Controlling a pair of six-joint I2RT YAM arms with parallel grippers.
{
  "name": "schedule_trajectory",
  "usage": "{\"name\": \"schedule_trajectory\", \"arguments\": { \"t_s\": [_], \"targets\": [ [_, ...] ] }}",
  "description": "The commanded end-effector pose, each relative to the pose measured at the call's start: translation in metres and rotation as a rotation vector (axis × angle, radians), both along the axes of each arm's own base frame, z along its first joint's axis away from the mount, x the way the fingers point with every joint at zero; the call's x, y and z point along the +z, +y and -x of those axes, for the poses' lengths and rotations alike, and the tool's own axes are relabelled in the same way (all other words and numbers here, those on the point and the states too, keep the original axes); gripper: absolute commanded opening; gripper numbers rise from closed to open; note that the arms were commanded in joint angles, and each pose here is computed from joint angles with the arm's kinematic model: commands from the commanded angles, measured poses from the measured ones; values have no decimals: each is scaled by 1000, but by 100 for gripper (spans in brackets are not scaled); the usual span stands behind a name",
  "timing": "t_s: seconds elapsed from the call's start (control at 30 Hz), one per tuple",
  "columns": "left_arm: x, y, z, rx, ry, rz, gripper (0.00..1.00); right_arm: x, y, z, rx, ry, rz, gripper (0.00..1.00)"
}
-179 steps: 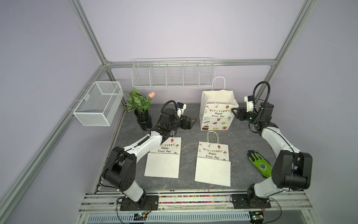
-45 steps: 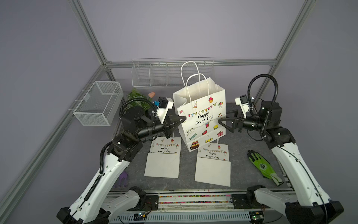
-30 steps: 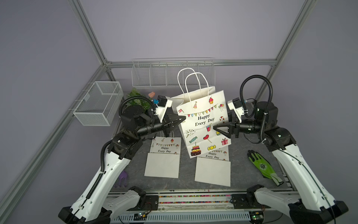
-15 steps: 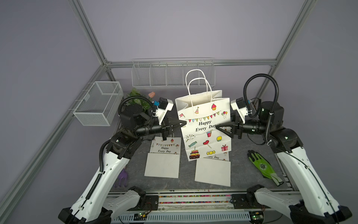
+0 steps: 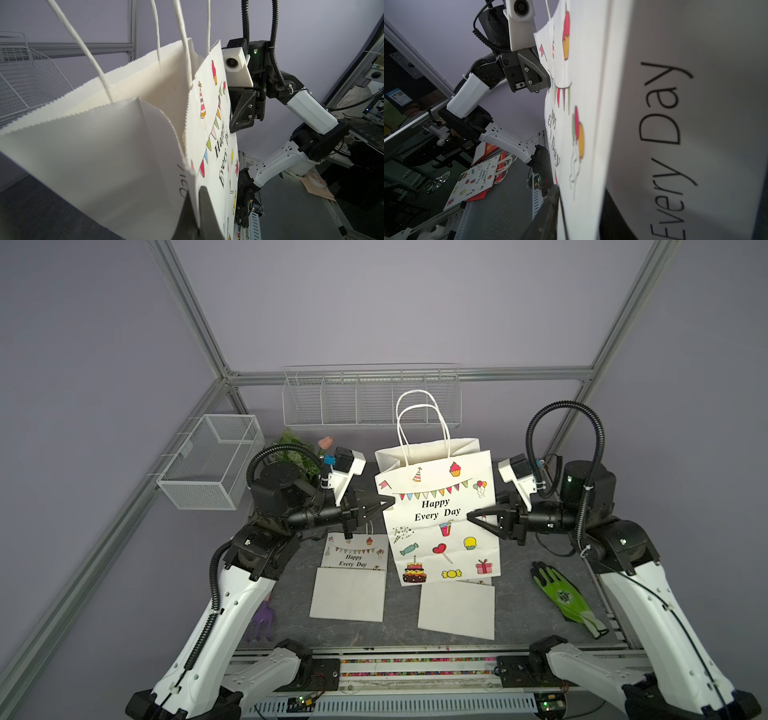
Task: Put away the paper bag
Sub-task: Press the paper bag.
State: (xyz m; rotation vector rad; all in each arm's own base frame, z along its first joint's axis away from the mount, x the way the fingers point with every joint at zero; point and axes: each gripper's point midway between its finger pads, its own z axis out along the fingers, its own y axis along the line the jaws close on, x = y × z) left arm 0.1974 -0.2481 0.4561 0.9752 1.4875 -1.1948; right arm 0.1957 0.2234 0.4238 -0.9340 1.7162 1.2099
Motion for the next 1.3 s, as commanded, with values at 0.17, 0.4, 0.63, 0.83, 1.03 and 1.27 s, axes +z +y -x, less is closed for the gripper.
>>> {"name": "schedule_trajectory", "arguments": {
  "t_s": [0.17, 0.4, 0.63, 0.83, 1.03, 1.27],
  "targets": [
    [-4, 2, -4, 10, 11, 0, 0, -1, 1, 6, 14, 22, 13, 19],
    [-9, 5, -13, 67, 24, -15, 2, 0, -2, -5, -55, 18, 24, 7],
    [-12, 14, -29, 201, 50, -24, 78, 8, -10, -14, -151, -3, 10, 7],
    [-9, 35, -34, 354, 62, -8, 98, 17, -16, -17, -183, -18, -23, 7],
    [-12, 37, -17, 322, 133, 87, 98, 30, -21, -18, -140, -18, -104, 7],
    [-10, 21, -29, 237, 236, 253, 98, 46, -14, -2, 5, -10, -180, 7]
  ]
}}
